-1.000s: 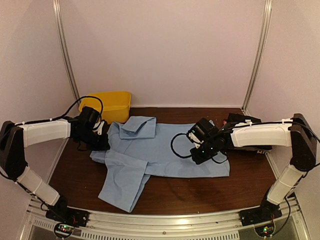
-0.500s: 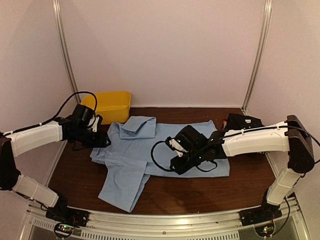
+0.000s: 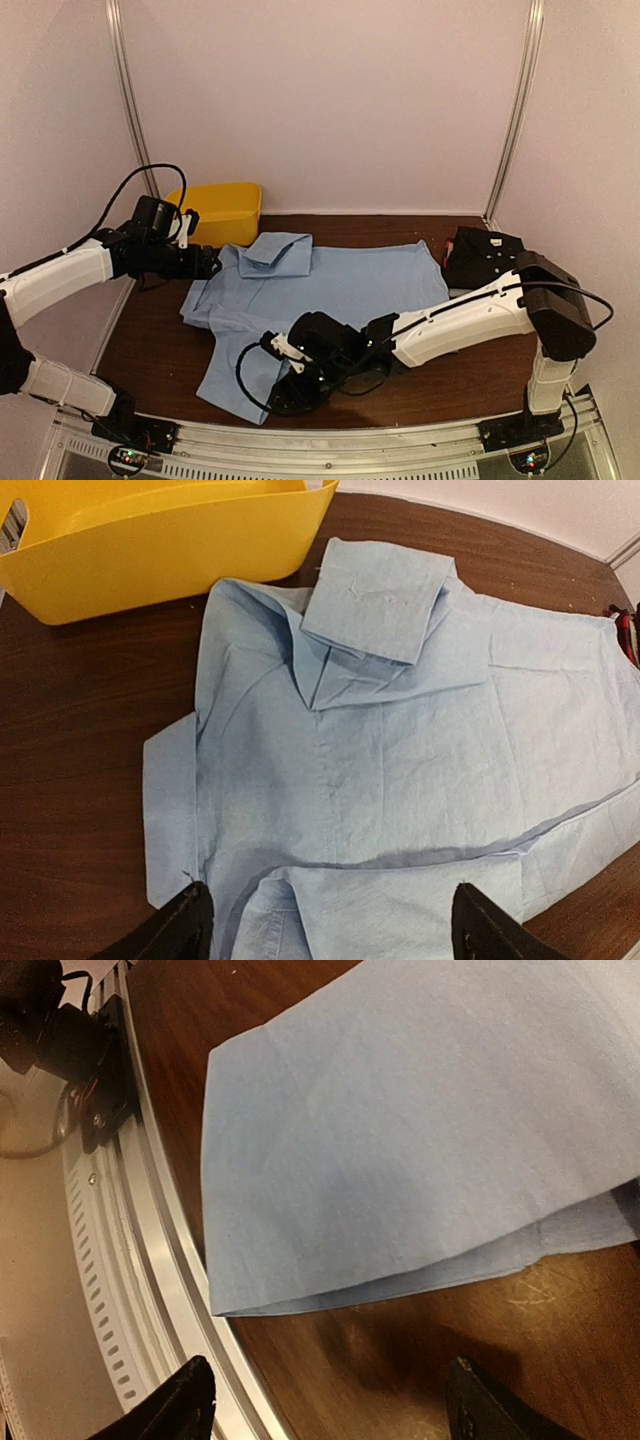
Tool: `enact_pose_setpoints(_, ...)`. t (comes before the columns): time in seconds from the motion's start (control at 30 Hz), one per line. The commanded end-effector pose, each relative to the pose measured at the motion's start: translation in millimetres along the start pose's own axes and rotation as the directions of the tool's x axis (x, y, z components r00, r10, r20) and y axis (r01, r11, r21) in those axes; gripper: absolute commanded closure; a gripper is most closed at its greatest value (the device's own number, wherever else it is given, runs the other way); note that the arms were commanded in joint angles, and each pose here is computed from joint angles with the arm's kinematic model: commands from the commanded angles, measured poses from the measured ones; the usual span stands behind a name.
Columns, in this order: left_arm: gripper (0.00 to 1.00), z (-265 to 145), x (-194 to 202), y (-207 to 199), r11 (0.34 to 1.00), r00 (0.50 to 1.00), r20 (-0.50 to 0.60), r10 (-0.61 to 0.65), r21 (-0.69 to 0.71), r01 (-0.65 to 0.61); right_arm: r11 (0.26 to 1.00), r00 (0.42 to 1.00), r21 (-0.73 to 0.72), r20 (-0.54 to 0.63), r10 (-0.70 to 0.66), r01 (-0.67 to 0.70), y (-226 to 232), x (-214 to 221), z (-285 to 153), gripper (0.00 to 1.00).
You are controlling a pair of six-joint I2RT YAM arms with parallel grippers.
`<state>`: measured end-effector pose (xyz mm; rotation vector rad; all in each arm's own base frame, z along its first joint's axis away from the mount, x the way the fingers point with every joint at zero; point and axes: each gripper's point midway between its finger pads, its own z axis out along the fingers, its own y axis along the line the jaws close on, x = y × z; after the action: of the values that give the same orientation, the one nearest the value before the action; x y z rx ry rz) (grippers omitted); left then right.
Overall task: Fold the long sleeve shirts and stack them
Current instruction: Pick up the sleeve from the 1/3-folded shirt.
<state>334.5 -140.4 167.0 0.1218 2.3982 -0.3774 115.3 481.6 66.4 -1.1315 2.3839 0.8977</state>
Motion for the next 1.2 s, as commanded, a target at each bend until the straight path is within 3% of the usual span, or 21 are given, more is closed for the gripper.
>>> enact_pose_setpoints(0.0, 0.16, -11.9, -28.9, 0.0, 0.999, 0.995, 0.095, 0.039, -0.018, -0.037, 0.994, 0.999, -0.107, 0.032, -0.020, 0.023, 40.2, -10.7, 12.7, 0.19)
enact_pose_setpoints(0.4, 0.15, -14.8, -20.9, -3.8, 0.999, 0.995, 0.094, 0.032, 0.017, -0.034, 0.999, 0.998, 0.004, -0.059, -0.033, 0.034, 52.3, 8.1, 52.6, 0.19)
enact_pose_setpoints(0.6, 0.15, -15.2, -17.4, -4.8, 0.999, 0.995, 0.093, 0.026, 0.028, -0.029, 0.980, 0.998, 0.196, -0.057, -0.025, 0.036, 36.0, 6.1, 59.0, 0.27)
enact_pose_setpoints(0.9, 0.15, -12.4, -13.5, -5.1, 0.999, 0.996, 0.083, 0.024, 0.036, -0.027, 0.950, 0.998, 0.308, -0.058, -0.030, 0.046, 34.0, 9.5, 66.9, 0.56)
enact_pose_setpoints(1.17, 0.14, -11.5, -10.5, -3.5, 0.999, 0.997, 0.078, 0.027, 0.031, -0.029, 0.960, 0.999, 0.277, 0.006, -0.034, 0.031, 45.0, -7.5, 48.6, 1.00)
